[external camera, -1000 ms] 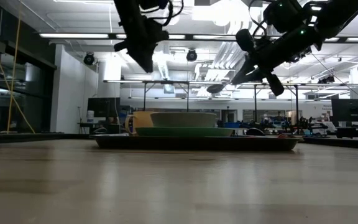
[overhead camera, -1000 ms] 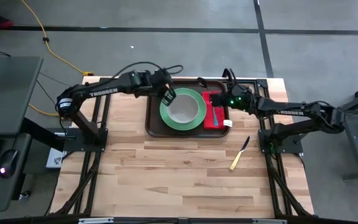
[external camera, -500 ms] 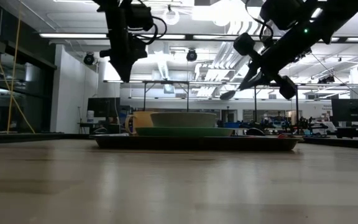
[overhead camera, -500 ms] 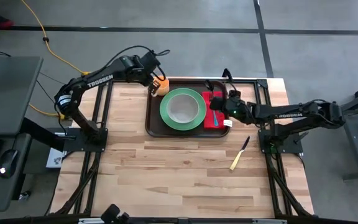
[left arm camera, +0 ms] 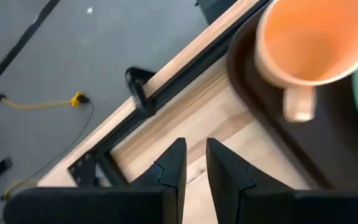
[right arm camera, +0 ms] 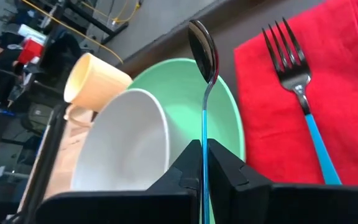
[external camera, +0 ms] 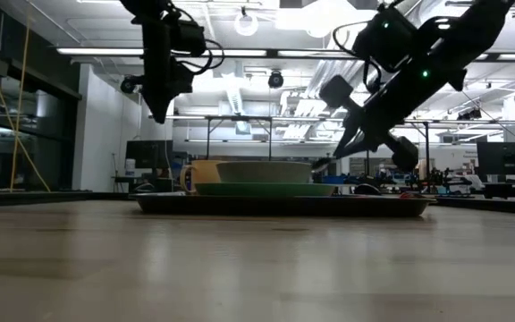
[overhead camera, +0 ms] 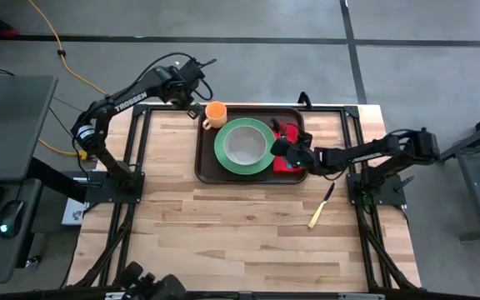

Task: Set up tray
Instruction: Put the blue spoon on the red table napkin to right of the green plate

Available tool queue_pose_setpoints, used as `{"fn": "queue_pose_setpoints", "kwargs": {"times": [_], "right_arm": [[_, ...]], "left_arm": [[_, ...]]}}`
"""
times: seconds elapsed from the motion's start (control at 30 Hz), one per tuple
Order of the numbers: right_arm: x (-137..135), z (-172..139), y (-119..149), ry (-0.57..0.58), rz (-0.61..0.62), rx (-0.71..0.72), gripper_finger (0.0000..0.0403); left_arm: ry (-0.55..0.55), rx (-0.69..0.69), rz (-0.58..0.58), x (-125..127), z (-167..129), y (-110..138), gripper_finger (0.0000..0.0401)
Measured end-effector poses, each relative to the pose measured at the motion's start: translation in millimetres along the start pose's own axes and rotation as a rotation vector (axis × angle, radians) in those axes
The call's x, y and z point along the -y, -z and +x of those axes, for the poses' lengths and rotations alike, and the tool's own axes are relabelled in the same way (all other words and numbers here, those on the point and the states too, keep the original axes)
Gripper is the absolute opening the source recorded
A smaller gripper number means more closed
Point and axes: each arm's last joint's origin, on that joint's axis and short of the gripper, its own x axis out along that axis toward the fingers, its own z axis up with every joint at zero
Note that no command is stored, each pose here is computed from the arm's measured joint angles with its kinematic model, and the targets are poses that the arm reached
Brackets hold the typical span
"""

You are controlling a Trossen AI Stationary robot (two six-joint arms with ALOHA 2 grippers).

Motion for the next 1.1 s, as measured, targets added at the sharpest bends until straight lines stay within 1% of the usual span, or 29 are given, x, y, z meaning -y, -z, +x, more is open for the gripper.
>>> {"fn": "queue_pose_setpoints", "kwargs": {"times": [0.17, 0.33, 0.5, 0.63, 1.1], "right_arm": [[5, 5, 5, 0.024, 0.011, -0.017, 0.0], [9, 8, 3, 0.058, 0.013, -0.026, 0.0], [12, 12, -2, 0.09, 0.019, -0.019, 0.0], [15, 14, -4, 0.111, 0.042, -0.044, 0.0], [14, 14, -4, 0.103, 0.088, -0.07, 0.0]], "left_arm": [[-0.021, -0.04, -0.037, -16, 6, 3, 0.0092], [-0.024, -0.07, -0.043, -24, 16, 6, 0.0092], [-0.01, -0.075, -0.048, -23, 25, 9, 0.0092], [-0.007, -0.075, -0.038, -20, 30, 11, 0.0092], [0.037, -0.015, -0.041, -18, 32, 6, 0.0092]]}}
